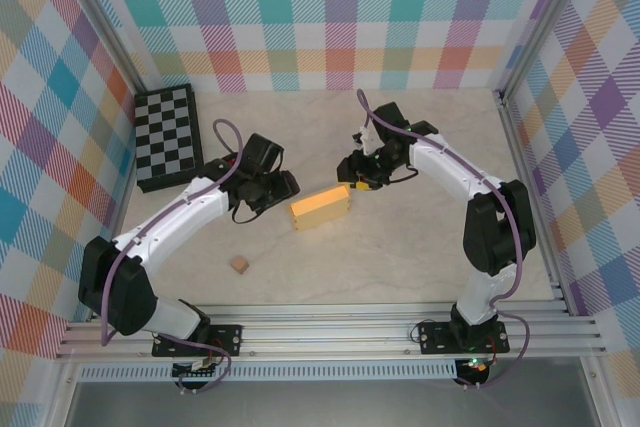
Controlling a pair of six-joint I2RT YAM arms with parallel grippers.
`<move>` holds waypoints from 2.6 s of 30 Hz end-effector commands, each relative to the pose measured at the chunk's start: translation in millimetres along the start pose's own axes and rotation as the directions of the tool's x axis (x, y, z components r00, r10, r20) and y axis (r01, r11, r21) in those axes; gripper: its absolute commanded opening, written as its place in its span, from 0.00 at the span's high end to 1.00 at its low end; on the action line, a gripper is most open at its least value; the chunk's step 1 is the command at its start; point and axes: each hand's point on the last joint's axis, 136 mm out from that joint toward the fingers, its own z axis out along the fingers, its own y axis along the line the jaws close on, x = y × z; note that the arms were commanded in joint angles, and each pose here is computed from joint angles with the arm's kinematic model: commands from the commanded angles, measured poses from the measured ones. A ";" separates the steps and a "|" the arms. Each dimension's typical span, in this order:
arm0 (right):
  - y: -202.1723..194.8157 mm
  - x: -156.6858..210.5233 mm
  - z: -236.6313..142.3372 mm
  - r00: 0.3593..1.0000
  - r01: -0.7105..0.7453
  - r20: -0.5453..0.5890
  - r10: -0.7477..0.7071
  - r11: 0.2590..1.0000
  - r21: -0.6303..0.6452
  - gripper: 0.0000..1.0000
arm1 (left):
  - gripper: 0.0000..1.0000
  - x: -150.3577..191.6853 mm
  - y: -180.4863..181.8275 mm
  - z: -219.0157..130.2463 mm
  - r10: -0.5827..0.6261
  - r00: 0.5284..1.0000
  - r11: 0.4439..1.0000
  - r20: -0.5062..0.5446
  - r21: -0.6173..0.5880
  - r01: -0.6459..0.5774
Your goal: Fold the paper box
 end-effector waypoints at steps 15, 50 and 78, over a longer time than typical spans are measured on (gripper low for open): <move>11.1 5.9 19.9 0.997 0.026 -0.068 -0.029 0.999 -0.036 0.54 | 0.38 2.4 -25.7 19.1 0.004 0.999 0.995 -0.047 0.100 0.000; 31.3 26.5 21.4 0.992 -0.055 -0.118 0.046 0.996 -0.073 0.57 | 0.44 -12.5 -49.8 -8.3 -0.263 0.963 0.948 -0.051 0.174 0.268; 18.4 17.8 19.5 0.996 -0.049 -0.077 0.049 0.999 0.003 0.53 | 0.32 15.3 6.9 -8.0 -0.239 0.966 0.964 -0.095 0.097 0.247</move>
